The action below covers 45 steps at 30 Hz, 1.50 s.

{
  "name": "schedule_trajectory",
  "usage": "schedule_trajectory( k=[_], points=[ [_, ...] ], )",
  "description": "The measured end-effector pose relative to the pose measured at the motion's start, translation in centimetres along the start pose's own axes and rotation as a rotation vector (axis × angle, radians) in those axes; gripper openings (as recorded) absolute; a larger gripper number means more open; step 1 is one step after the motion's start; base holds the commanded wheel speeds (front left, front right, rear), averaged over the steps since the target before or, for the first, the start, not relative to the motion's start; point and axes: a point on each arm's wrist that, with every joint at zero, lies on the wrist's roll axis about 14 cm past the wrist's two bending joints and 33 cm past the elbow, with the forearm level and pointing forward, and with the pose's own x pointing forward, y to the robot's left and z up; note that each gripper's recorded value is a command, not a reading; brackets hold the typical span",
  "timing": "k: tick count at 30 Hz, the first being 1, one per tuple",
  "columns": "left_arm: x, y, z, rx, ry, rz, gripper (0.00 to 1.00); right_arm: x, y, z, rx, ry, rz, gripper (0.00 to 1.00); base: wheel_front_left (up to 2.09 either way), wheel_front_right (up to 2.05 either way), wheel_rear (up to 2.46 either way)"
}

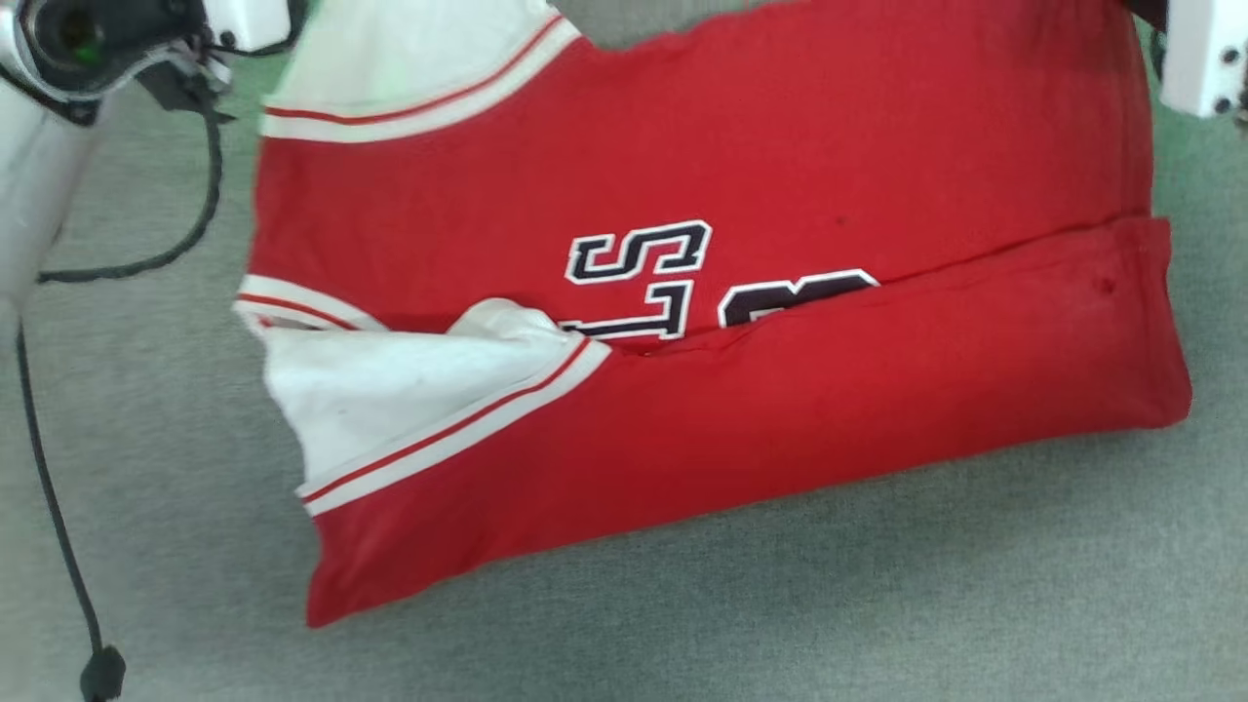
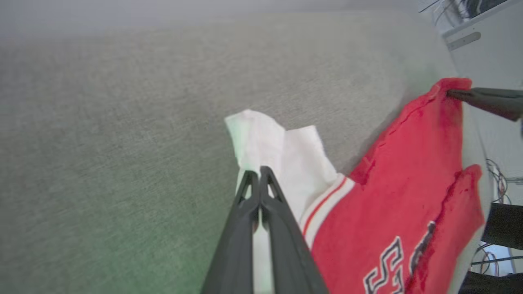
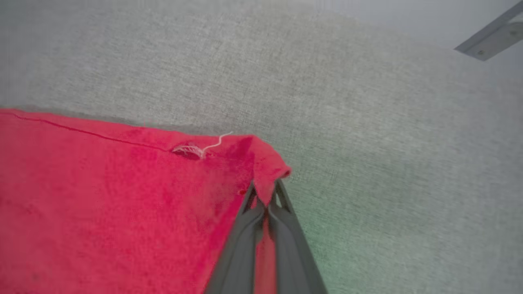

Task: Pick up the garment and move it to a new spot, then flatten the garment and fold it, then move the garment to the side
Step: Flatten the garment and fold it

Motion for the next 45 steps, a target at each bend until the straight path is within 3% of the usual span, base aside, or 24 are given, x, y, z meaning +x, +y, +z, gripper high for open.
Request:
schedule_trajectory(
  k=[9, 16, 21, 34, 42, 43, 44, 45],
  points=[
    [-8.5, -5.7, -0.1, 0.028, -0.222, -0.111, 0.00, -5.4, 0.7, 0.0, -0.022, -0.122, 0.025, 0.00, 0.00, 0.00, 0.00],
    [-14.2, -6.6, -7.0, 0.014, -0.280, -0.098, 0.00, -9.2, 2.0, -3.4, -0.050, -0.130, 0.058, 0.00, 0.00, 0.00, 0.00],
    [-17.3, -7.3, -12.8, -0.075, -0.342, -0.097, 0.00, -11.3, 2.1, -6.9, -0.027, -0.120, 0.074, 0.00, 0.00, 0.00, 0.00],
    [-14.1, -5.8, -21.0, -0.251, -0.279, -0.054, 0.00, -9.6, 1.6, -12.6, 0.057, -0.067, 0.059, 0.00, 0.00, 0.00, 0.00],
    [-11.9, -4.3, -23.1, -0.276, -0.242, 0.005, 0.00, -8.0, 2.5, -12.7, 0.081, -0.082, 0.071, 0.00, 0.00, 0.00, 0.00],
    [-11.7, -4.0, -23.1, -0.273, -0.244, 0.013, 0.03, -7.9, 2.6, -12.7, 0.083, -0.083, 0.070, 0.00, 0.00, 0.00, 0.00],
    [-11.6, -3.9, -23.1, -0.274, -0.246, 0.018, 0.18, -7.9, 2.6, -12.6, 0.084, -0.087, 0.070, 0.00, 0.00, 0.00, 0.00],
    [-11.5, -3.9, -23.0, -0.274, -0.251, 0.020, 0.30, -7.9, 2.7, -12.5, 0.087, -0.091, 0.071, 0.10, 0.00, 0.00, 0.00]
  ],
)
